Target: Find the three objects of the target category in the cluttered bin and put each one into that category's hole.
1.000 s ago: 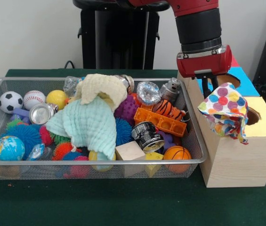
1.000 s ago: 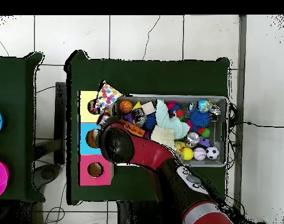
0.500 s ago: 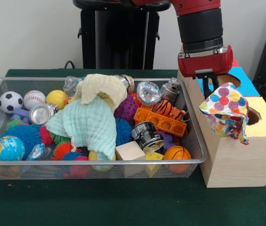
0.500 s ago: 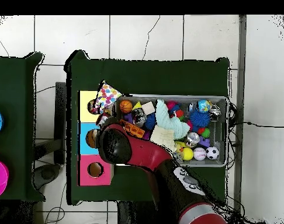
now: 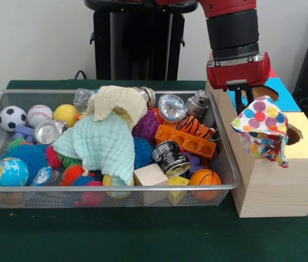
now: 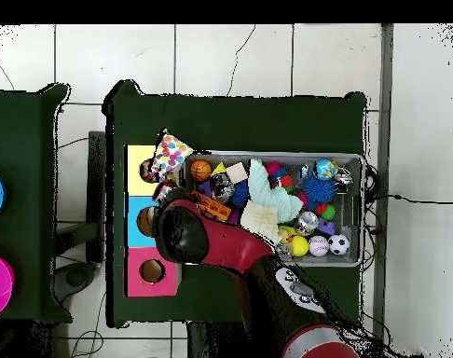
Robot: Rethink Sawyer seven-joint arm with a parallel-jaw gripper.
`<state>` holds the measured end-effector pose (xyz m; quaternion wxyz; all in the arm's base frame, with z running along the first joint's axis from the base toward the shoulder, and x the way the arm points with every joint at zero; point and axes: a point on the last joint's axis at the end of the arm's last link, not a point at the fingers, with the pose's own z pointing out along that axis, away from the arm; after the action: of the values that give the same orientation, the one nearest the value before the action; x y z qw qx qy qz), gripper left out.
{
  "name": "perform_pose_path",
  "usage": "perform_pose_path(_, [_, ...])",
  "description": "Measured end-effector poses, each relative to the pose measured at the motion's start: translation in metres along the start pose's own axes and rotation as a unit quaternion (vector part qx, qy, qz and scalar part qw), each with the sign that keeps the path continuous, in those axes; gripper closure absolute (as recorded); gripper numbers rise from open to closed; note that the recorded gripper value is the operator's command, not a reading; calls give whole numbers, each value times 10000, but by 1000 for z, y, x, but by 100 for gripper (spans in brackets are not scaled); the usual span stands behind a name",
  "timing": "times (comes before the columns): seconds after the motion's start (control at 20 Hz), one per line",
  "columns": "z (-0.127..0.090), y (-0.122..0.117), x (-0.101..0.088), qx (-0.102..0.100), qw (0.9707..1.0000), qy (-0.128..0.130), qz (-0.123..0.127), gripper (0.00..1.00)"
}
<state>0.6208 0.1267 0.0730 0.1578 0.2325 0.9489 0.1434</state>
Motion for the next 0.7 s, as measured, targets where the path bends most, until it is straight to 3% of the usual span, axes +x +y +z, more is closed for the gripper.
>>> perform_pose_path(0.7, [-1, 2, 2, 31, 10000, -29, -48, 100])
